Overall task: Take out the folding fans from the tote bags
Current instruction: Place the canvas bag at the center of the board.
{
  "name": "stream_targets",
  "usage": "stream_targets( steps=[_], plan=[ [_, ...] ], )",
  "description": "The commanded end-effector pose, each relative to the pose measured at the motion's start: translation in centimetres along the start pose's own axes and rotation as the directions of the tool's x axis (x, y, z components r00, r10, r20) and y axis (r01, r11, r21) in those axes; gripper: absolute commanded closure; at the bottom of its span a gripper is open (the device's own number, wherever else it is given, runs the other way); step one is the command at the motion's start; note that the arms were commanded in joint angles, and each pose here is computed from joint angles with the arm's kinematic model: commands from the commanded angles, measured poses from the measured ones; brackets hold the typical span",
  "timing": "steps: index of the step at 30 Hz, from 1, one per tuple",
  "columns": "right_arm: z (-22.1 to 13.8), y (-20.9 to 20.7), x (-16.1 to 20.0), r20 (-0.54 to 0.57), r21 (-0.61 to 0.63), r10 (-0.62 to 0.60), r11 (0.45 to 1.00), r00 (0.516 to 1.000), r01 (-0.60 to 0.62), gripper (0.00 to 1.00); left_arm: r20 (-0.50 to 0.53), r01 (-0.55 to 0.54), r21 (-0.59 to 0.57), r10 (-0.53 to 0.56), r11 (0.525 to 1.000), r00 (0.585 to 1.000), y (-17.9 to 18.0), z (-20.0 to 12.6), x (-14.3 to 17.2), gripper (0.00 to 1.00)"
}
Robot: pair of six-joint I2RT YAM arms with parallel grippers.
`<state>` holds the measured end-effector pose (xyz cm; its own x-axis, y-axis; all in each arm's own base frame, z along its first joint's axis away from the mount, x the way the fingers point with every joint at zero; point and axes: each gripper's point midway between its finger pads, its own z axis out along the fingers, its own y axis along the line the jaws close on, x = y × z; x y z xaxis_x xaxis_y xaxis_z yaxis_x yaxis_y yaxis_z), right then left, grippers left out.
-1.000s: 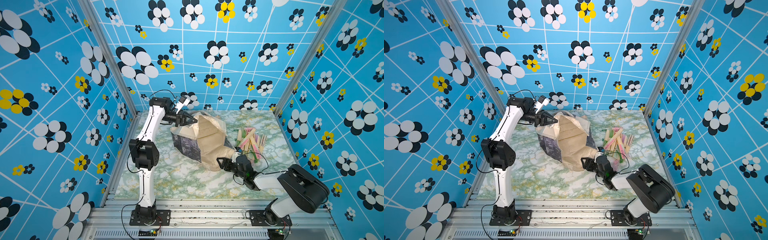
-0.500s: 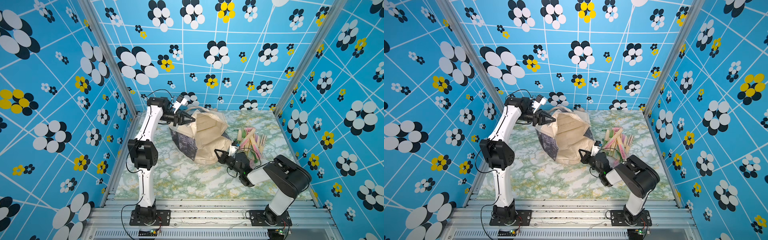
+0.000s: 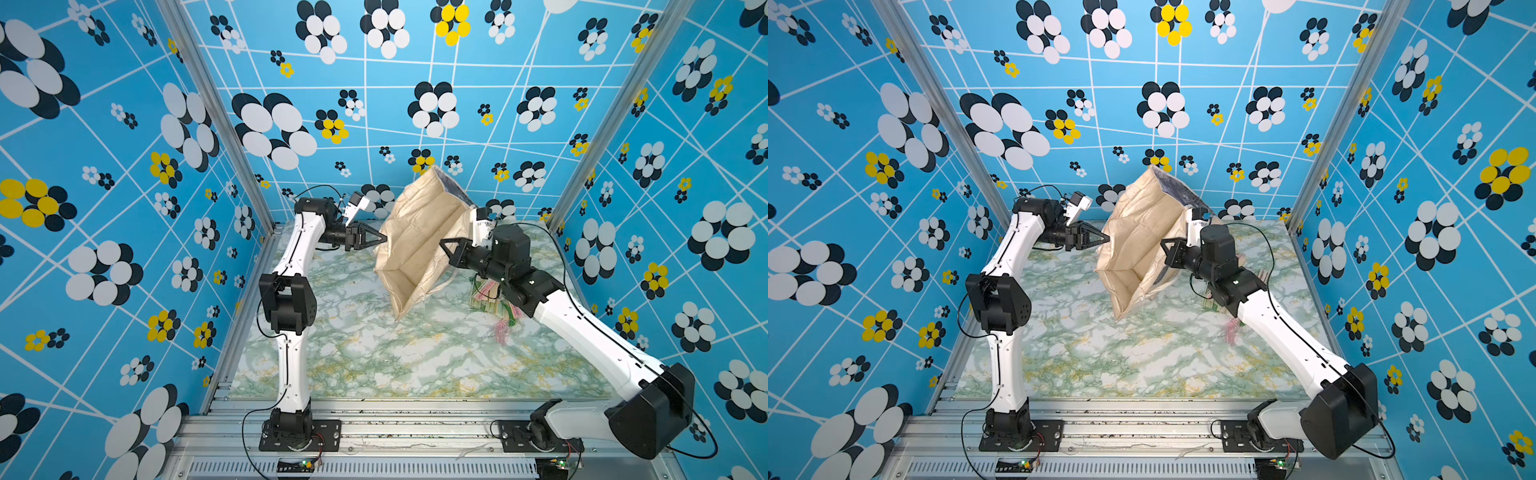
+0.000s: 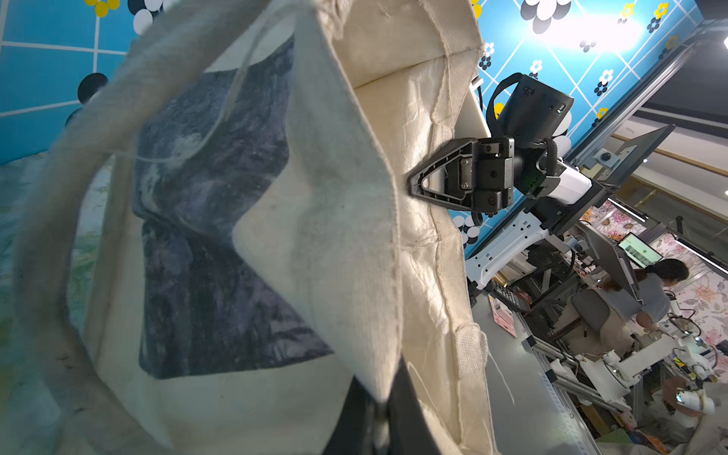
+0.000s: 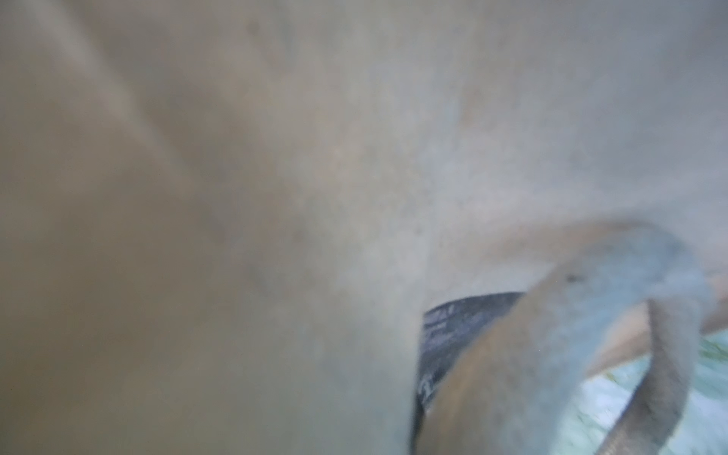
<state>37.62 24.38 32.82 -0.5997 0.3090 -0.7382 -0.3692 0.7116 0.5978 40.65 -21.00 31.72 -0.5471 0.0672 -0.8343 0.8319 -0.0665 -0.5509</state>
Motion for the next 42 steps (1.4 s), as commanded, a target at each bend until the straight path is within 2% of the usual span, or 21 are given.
stream_targets(
  steps=[1,3,4,5,6,7,8,9,10,12,13,16,21,23,25,27,31,38,39,41,42],
  plan=[
    [-0.2,-2.1,5.5,-0.27,0.09,0.115,0.992,0.956,-0.094,1.0,-0.01,0.226,-0.005,-0.226,0.974,0.974,-1.4,0.0,0.1,0.96],
    [-0.4,-2.4,5.6,-0.292,0.098,0.134,0.989,0.947,-0.11,1.0,-0.097,0.284,-0.085,-0.292,0.955,0.952,0.1,0.5,1.6,0.96],
    [-0.4,-2.5,5.5,-0.298,0.101,0.146,0.987,0.943,-0.121,1.0,-0.167,0.28,-0.242,-0.324,0.929,0.931,2.4,0.8,2.8,0.96],
    [-0.5,-2.8,5.5,-0.298,0.11,0.156,0.986,0.942,-0.128,1.0,-0.198,0.221,-0.491,-0.355,0.842,0.913,6.1,0.3,4.5,0.96],
    [-0.6,-3.1,5.4,-0.294,0.122,0.163,0.984,0.942,-0.132,1.0,-0.189,0.147,-0.638,-0.339,0.756,0.922,8.2,-0.7,4.9,0.95],
    [-0.6,-3.5,5.4,-0.29,0.133,0.171,0.982,0.942,-0.137,1.0,-0.155,0.142,-0.655,-0.316,0.743,0.936,8.4,-1.0,4.6,0.88],
    [-0.6,-3.9,5.5,-0.289,0.147,0.176,0.979,0.941,-0.138,1.0,-0.081,0.211,-0.562,-0.307,0.8,0.948,7.4,-0.7,3.3,0.87],
    [-0.6,-4.2,5.6,-0.287,0.158,0.184,0.977,0.94,-0.143,1.0,-0.005,0.285,-0.496,-0.331,0.82,0.943,7.3,-0.9,2.5,0.87],
    [-0.6,-4.5,5.4,-0.281,0.164,0.189,0.976,0.941,-0.147,1.0,0.045,0.312,-0.51,-0.337,0.802,0.94,8.1,-1.4,2.3,0.88],
    [-0.2,-5.1,5.8,-0.284,0.181,0.204,0.971,0.937,-0.156,1.0,0.06,0.278,-0.604,-0.305,0.747,0.95,9.6,-2.0,3.0,0.87],
    [0.0,-5.3,5.9,-0.288,0.187,0.212,0.969,0.934,-0.162,1.0,0.085,0.3,-0.627,-0.319,0.719,0.944,10.1,-2.3,3.4,0.87],
    [0.7,-6.2,6.4,-0.294,0.219,0.242,0.959,0.924,-0.182,1.0,0.155,0.355,-0.636,-0.337,0.686,0.929,11.0,-2.6,3.9,0.87],
    [2.6,-8.2,7.4,-0.295,0.262,0.309,0.936,0.904,-0.234,0.98,0.192,0.378,-0.676,-0.345,0.632,0.919,11.4,-3.5,5.0,0.87],
    [3.6,-9.1,8.1,-0.3,0.276,0.337,0.926,0.892,-0.257,0.92,0.193,0.385,-0.695,-0.359,0.607,0.913,11.7,-3.9,5.7,0.87],
    [4.5,-10.0,8.8,-0.307,0.297,0.349,0.919,0.885,-0.26,0.86,0.203,0.389,-0.731,-0.366,0.56,0.908,12.2,-4.6,6.6,0.87],
    [5.1,-11.1,9.4,-0.313,0.323,0.353,0.912,0.882,-0.251,0.74,0.218,0.399,-0.759,-0.376,0.514,0.901,13.0,-5.1,7.8,0.87],
    [6.0,-13.4,10.6,-0.315,0.393,0.346,0.895,0.884,-0.21,0.57,0.244,0.4,-0.792,-0.362,0.461,0.9,13.2,-6.0,8.4,0.86],
    [6.3,-14.9,10.9,-0.314,0.424,0.31,0.891,0.898,-0.159,0.42,0.253,0.427,-0.776,-0.391,0.465,0.885,13.9,-5.7,9.9,0.84],
    [6.4,-14.7,10.8,-0.315,0.415,0.305,0.896,0.899,-0.158,0.4,0.246,0.422,-0.771,-0.388,0.476,0.888,13.8,-5.6,9.8,0.7],
    [6.3,-14.0,10.5,-0.323,0.384,0.288,0.911,0.902,-0.153,0.38,0.231,0.406,-0.765,-0.376,0.5,0.897,13.6,-5.3,9.6,0.01],
    [6.3,-13.6,10.2,-0.323,0.367,0.276,0.918,0.905,-0.149,0.36,0.223,0.396,-0.758,-0.365,0.518,0.904,13.4,-5.2,9.3,0.01]
  ],
)
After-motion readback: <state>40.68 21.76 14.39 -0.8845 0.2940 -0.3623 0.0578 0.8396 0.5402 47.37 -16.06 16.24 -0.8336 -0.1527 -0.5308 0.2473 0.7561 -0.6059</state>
